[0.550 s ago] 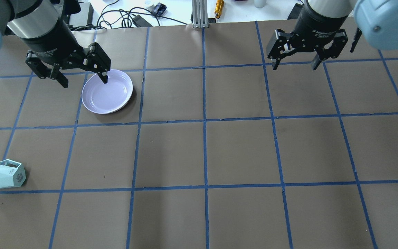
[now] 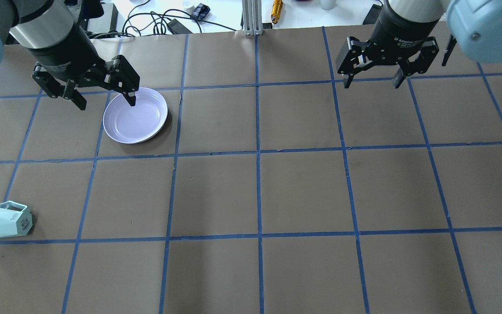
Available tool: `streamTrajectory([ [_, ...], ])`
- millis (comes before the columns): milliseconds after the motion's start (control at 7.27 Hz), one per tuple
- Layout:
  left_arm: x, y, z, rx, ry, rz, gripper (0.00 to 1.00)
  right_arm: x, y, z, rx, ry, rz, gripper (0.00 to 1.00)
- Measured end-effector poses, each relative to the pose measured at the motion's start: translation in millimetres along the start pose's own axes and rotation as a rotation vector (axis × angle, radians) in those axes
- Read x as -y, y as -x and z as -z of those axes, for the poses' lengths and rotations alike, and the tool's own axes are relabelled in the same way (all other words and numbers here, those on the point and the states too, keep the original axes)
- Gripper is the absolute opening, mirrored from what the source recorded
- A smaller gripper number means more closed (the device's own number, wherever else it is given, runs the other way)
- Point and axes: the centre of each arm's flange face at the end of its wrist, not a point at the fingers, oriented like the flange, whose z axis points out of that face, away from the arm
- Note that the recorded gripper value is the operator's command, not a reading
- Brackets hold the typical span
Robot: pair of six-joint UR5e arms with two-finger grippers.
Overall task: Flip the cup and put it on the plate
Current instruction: 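Move the left gripper away from the plate toward the mint-green mug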
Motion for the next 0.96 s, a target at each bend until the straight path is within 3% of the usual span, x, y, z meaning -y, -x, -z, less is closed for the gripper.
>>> streamTrajectory([
  [963,0.3,6.6,1.2,0.003,-0.001,-0.019,1.0,0.0,0.0,0.0,0.0,0.0,0.0,1.0],
])
